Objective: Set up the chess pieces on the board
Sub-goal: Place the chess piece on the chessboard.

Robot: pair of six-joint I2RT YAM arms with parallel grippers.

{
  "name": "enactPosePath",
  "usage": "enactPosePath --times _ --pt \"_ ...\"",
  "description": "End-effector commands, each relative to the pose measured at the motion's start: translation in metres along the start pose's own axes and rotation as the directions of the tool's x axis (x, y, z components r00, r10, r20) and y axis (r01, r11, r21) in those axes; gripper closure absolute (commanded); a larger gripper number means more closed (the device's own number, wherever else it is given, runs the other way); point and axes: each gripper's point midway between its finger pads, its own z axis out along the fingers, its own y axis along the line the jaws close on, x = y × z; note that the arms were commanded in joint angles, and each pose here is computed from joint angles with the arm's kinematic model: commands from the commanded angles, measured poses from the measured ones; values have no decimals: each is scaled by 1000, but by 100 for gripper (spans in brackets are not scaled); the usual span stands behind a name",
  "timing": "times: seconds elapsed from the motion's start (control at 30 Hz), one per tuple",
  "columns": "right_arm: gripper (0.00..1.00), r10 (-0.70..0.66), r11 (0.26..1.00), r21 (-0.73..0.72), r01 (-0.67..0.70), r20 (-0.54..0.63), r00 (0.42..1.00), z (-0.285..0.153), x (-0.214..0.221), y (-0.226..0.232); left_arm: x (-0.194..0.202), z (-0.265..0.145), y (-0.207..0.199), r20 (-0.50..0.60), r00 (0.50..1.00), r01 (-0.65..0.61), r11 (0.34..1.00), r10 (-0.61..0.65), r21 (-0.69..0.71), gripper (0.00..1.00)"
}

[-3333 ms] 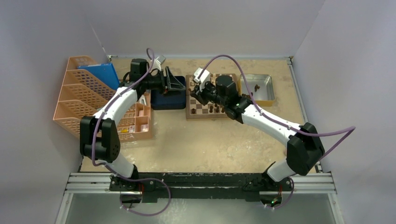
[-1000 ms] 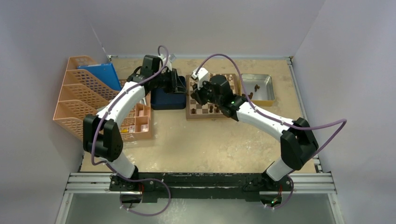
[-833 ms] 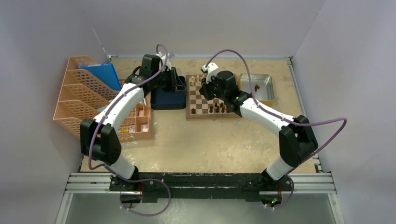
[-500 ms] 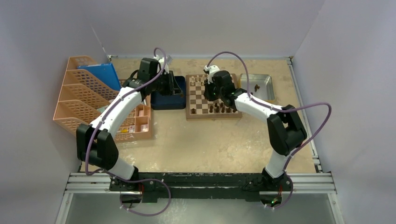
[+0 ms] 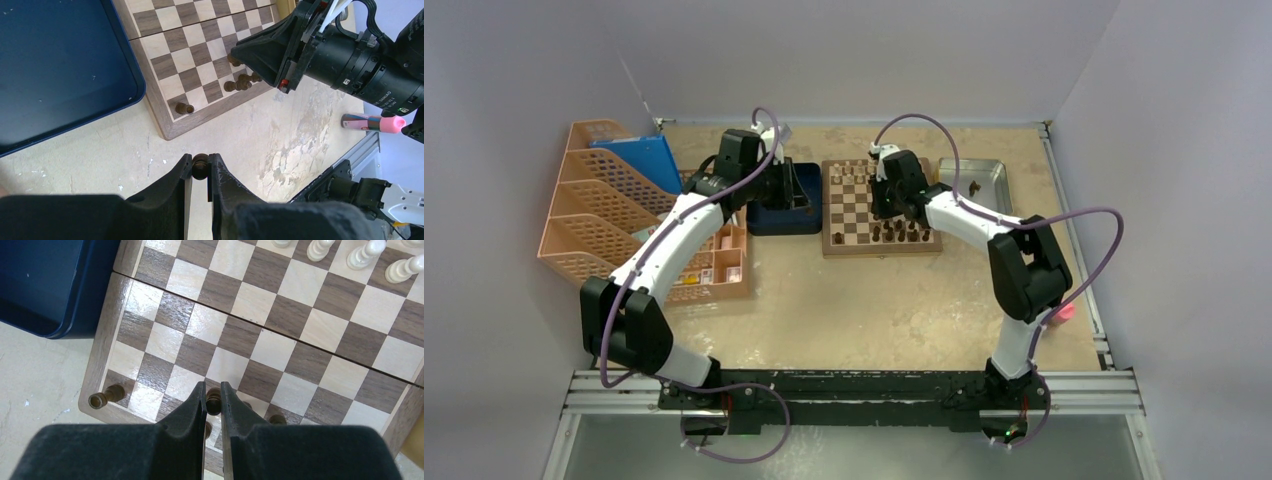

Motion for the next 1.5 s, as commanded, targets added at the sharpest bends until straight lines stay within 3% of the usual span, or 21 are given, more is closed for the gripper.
enactPosePath --times 0.0,0.83,1.47 --pt "89 9 1000 1 -9 27 1000 -5 -19 2 -6 -7 -7 35 998 -47 999 46 17 90" --pt "87 -35 999 -6 35 -68 997 10 5 -1 -6 -5 -9 32 998 -48 998 48 26 89" --pt "87 -48 999 -4 48 -71 996 11 10 -2 -5 -4 -9 28 998 -51 998 51 20 88"
